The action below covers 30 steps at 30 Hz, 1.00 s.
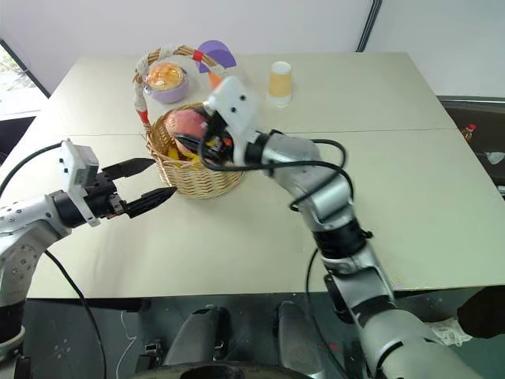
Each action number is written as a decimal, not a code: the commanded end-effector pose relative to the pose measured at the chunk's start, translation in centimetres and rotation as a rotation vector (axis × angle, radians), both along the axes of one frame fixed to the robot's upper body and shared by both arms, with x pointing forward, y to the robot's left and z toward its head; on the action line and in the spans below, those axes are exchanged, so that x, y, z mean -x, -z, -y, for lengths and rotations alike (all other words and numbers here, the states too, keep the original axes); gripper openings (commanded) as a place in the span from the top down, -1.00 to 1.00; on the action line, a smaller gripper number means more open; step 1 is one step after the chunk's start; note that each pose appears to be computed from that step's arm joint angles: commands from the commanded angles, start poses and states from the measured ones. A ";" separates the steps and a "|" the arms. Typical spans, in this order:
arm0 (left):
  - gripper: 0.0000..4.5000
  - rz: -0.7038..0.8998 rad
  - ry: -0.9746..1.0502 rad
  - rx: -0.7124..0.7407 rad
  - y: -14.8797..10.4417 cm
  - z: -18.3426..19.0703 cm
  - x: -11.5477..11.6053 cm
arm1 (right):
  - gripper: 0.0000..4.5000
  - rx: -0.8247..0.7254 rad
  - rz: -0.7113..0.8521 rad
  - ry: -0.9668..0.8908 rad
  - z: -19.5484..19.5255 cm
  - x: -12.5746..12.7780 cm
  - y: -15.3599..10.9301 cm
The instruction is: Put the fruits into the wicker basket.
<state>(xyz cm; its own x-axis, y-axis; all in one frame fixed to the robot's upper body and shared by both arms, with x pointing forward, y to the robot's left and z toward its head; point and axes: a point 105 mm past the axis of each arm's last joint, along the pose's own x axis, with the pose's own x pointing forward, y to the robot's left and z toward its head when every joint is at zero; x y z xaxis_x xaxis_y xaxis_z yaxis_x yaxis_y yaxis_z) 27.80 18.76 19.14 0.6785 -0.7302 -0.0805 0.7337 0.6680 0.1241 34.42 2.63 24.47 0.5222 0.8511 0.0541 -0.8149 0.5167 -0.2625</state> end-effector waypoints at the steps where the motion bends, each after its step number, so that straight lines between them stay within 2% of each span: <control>1: -1.00 0.069 0.000 -0.004 -1.5 0.2 0.7 | -0.23 0.000 0.064 0.081 -0.9 -1.7 -0.5; 2: -1.00 0.072 -0.002 -0.003 -1.6 0.3 0.8 | -0.23 -0.006 0.060 0.086 -1.0 -2.0 -0.5; 5: -1.00 0.076 -0.008 0.004 -1.7 0.4 1.0 | -0.68 -0.030 0.069 0.075 -1.2 -1.9 -0.7; 6: -1.00 0.076 -0.009 0.004 -1.7 0.4 1.0 | -0.93 -0.052 0.092 0.070 -1.2 -1.7 -1.3; 7: -1.00 0.077 -0.004 0.005 -1.7 0.7 1.1 | -0.97 -0.083 0.119 0.037 -0.7 -0.8 -2.3; 11: -1.00 0.076 0.039 0.023 -1.8 2.0 1.3 | -0.97 -0.099 0.190 -0.047 1.8 1.5 -3.6; 12: -1.00 0.074 0.078 0.023 -1.8 2.9 1.3 | -0.97 -0.071 0.195 -0.058 4.0 2.0 -3.2; 17: -1.00 0.071 0.253 -0.019 -1.2 6.9 1.9 | -0.97 0.140 0.063 -0.015 12.0 3.6 0.9; 18: -1.00 0.080 0.318 -0.033 -1.1 8.4 2.1 | -0.97 0.219 0.006 0.070 14.6 3.2 2.8; 21: -1.00 0.091 0.445 -0.051 -0.6 11.4 2.5 | -0.97 0.360 -0.088 0.242 19.9 3.1 6.2; 25: -1.00 0.090 0.519 -0.105 0.9 13.2 2.4 | -0.97 0.454 -0.105 0.332 22.0 2.6 8.9; 30: -1.00 0.120 0.522 -0.138 1.7 14.2 2.0 | -0.97 0.539 -0.065 0.394 23.0 1.0 10.9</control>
